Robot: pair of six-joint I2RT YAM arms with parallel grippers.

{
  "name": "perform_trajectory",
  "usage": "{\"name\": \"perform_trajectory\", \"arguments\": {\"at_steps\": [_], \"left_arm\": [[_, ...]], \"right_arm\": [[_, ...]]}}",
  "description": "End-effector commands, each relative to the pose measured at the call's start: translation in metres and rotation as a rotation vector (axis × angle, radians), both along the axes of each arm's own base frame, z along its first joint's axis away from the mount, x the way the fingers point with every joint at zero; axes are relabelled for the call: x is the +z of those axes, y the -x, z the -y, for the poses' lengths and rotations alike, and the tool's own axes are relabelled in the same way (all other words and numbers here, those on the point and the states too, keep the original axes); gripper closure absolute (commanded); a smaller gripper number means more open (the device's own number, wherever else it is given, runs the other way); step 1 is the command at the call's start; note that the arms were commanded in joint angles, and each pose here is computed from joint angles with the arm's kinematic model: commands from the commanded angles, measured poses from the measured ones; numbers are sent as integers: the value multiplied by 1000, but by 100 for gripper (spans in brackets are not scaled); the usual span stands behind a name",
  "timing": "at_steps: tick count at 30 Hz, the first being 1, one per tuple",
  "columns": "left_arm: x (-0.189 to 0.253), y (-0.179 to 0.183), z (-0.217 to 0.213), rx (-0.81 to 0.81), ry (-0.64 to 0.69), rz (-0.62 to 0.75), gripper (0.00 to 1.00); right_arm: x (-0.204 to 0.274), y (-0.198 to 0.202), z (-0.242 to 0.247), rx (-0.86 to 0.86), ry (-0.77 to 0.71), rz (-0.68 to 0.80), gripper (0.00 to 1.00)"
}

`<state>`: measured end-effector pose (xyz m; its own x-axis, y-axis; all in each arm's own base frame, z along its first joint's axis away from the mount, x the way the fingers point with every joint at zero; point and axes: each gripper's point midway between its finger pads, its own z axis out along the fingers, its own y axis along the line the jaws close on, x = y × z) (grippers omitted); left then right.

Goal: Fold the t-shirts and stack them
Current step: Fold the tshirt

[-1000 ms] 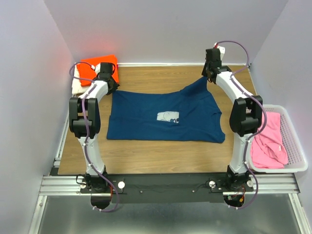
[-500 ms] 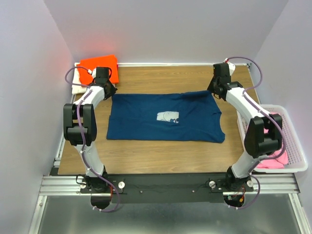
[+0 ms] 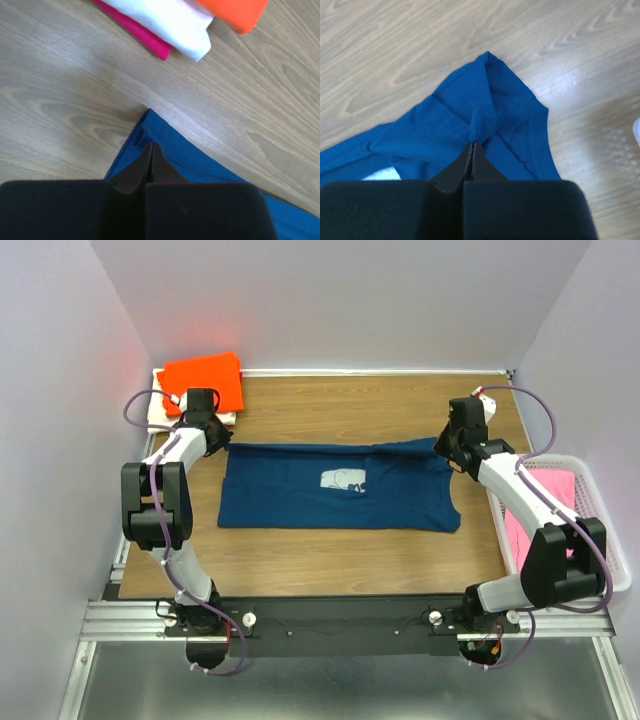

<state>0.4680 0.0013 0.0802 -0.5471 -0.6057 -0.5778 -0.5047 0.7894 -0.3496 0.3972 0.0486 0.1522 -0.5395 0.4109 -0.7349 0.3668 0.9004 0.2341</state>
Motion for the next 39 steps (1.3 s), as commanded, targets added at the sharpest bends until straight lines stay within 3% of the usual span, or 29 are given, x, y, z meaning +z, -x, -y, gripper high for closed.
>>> {"name": "perform_trajectory", "arguments": {"at_steps": [1,21,39], "left_arm": [[14,4,-3,4,19,44,100],[0,38,-5,7,46,21,100],[-21,72,-4,4,56,-17,100]], "right_arm": [[-8,18,-2,-4,-42,-16,100],[-24,61,2,-25,-79,-61,100],[-73,108,6,-55,-109,-176,99]]}}
